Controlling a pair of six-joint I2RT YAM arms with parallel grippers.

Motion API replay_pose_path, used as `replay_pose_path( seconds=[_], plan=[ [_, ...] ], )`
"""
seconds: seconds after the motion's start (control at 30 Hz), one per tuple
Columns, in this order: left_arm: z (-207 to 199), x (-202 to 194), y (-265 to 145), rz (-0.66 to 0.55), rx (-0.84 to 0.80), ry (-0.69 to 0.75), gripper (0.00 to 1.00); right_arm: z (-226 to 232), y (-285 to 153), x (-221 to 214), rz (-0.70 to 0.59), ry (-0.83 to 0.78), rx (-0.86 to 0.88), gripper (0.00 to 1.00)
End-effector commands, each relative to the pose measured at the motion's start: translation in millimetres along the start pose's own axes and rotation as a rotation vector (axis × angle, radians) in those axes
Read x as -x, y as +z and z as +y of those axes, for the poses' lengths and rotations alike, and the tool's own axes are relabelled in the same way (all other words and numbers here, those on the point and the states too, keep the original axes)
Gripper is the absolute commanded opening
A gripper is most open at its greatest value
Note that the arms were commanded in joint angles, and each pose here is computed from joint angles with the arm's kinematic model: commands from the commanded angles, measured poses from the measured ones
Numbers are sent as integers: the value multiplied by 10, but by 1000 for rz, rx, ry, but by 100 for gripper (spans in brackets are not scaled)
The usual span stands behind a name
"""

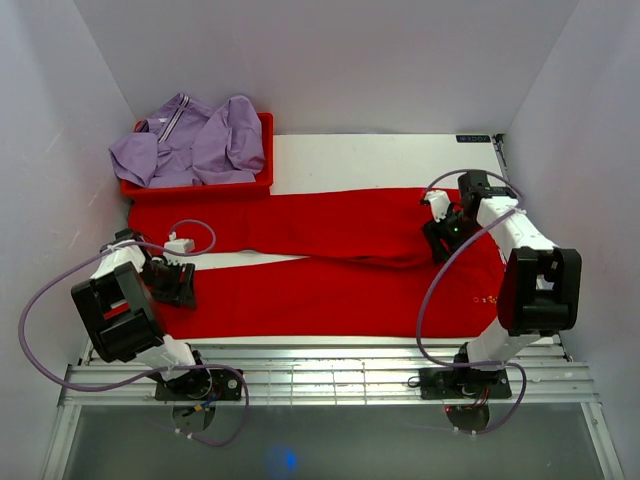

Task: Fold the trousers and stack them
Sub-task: Flatten the trousers out

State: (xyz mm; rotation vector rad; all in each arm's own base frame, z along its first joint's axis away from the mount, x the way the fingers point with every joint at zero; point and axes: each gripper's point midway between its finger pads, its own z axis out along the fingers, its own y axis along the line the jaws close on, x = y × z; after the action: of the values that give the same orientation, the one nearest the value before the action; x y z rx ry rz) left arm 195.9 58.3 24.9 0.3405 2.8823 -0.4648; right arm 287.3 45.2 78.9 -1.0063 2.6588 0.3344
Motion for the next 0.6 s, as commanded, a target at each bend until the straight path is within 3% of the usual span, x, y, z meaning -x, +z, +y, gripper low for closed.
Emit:
replay_pose_path(
  seconds=[0.0, 0.33, 0.57],
  plan=[
    [195, 43, 42, -22, 53, 22, 65, -447, 84, 24, 20, 23, -114, 64],
    [441, -100, -4, -12, 64, -51, 64, -1277, 355, -416, 135, 159, -302, 50],
    [416, -26, -194, -56, 50, -20, 63, -1069, 323, -791, 174, 145, -234, 50]
  ],
)
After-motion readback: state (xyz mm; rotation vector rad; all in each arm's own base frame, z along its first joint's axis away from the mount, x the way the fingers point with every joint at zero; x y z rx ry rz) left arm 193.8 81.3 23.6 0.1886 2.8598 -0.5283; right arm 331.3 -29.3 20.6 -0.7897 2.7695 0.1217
